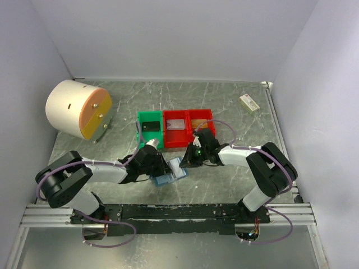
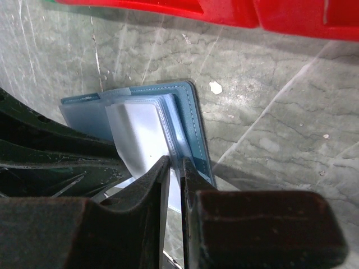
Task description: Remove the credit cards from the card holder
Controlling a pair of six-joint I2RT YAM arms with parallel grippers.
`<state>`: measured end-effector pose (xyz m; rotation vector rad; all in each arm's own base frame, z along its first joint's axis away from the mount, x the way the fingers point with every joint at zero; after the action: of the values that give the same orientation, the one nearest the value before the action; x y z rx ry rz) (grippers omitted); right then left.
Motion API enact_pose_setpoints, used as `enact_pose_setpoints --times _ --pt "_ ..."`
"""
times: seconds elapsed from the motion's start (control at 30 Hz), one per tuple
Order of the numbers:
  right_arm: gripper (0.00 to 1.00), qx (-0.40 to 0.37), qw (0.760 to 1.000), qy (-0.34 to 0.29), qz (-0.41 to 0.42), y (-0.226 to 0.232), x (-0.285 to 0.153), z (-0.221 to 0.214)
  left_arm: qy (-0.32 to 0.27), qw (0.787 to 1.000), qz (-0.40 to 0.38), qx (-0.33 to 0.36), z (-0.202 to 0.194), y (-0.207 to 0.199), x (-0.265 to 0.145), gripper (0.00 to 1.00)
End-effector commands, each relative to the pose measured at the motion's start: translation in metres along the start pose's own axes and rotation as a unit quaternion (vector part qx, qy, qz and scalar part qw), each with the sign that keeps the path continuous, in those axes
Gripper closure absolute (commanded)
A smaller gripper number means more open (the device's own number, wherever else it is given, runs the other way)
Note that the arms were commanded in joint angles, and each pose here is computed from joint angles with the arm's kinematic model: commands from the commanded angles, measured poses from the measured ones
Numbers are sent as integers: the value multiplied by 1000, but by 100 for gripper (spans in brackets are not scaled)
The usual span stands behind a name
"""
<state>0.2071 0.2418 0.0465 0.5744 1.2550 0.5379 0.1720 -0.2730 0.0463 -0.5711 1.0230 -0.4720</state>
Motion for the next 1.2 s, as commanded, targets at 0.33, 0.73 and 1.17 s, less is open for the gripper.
enact_pose_setpoints --times 0.33,0.73,1.17 --pt "88 5 998 47 -48 -25 0 -28 -35 998 -46 -30 1 -4 6 74" --pt "91 -1 997 36 -62 -28 -4 -25 -30 999 -11 2 3 1 -4 93" --pt "91 2 998 36 -50 -24 -3 -25 -25 1000 6 16 2 6 -15 93"
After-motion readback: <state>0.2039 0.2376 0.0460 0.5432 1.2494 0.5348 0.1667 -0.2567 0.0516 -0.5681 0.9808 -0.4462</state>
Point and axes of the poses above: each gripper's point midway between its finger pads, its own x axis out along the fingers, its own y axis along the line the jaws close on, z = x × y, the point moved 4 cm from there along -x, back along the fingers, and after that the axes turned 2 degrees about x, right-handed, at the moved point
